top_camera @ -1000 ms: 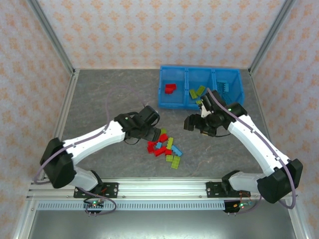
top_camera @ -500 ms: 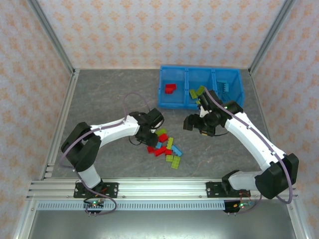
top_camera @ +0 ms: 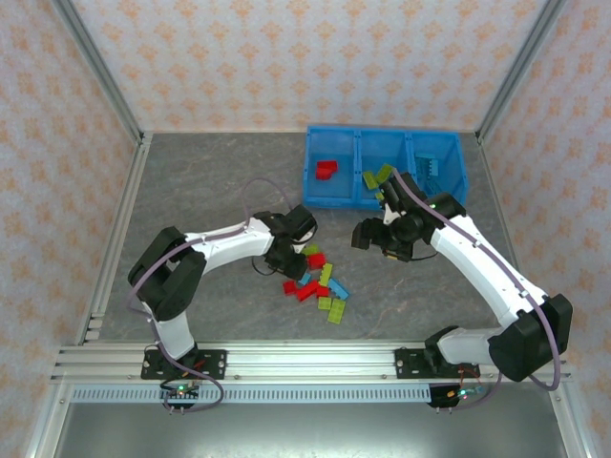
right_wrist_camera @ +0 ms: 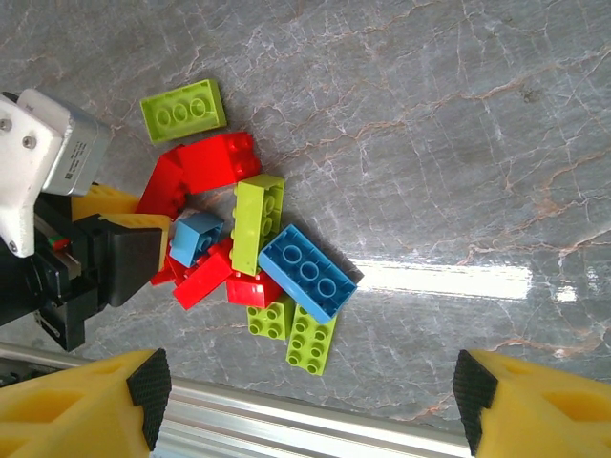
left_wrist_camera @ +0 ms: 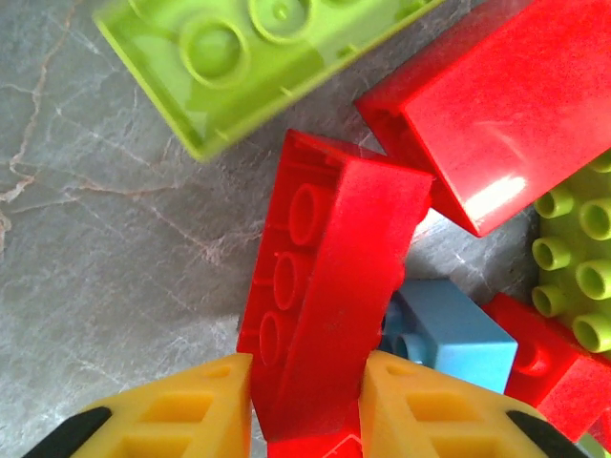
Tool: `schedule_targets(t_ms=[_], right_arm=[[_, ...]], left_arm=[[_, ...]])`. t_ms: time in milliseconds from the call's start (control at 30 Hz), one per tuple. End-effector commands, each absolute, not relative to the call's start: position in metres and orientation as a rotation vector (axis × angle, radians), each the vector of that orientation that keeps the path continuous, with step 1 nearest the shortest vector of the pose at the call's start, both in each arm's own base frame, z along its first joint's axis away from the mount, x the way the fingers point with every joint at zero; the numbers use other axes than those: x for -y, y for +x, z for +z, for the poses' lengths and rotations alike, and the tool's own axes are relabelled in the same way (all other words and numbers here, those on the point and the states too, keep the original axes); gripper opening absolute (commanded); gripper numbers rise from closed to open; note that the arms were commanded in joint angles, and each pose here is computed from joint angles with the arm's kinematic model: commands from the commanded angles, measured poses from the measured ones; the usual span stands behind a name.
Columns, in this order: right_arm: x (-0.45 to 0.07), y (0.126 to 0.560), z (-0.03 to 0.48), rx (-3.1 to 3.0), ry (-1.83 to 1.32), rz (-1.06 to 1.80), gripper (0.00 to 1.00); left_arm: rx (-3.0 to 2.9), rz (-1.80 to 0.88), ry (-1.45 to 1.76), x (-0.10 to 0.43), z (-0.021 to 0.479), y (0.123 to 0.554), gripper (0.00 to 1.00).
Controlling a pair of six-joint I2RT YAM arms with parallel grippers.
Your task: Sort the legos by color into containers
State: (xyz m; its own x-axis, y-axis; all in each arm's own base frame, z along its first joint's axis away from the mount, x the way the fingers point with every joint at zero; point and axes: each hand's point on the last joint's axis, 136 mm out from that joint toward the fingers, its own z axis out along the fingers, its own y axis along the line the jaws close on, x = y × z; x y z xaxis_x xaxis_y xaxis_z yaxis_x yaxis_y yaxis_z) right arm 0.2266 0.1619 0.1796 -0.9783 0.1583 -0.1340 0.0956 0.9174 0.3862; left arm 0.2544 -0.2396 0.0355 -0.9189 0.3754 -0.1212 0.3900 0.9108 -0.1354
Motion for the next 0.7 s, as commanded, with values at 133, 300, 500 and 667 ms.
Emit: schedule_targets(t_ms=[133, 300, 500, 667], right_arm=[[-0.163, 0.227, 0.184, -2.883, 0.213, 0.602, 0.8], [-0.163, 0.227, 0.182, -2.89, 0.216, 0.598, 0.8], [-0.164, 0.222, 0.181, -2.894, 0.219, 0.625, 0.8], [-0.181, 0.219, 0.191, -2.853, 0.176, 0.779, 0.8]], left_arm=[[-2.972, -0.127, 0.623, 0.229, 0.018, 0.264, 0.47], [-2.949, -0.145, 0.636, 0.235, 0.016, 0.27, 0.44], [-2.907, -0.195, 0.624, 0.242, 0.026, 0.275, 0.26], [-2.752, -0.364, 0.592, 0.257, 0.088, 0.281, 0.15]])
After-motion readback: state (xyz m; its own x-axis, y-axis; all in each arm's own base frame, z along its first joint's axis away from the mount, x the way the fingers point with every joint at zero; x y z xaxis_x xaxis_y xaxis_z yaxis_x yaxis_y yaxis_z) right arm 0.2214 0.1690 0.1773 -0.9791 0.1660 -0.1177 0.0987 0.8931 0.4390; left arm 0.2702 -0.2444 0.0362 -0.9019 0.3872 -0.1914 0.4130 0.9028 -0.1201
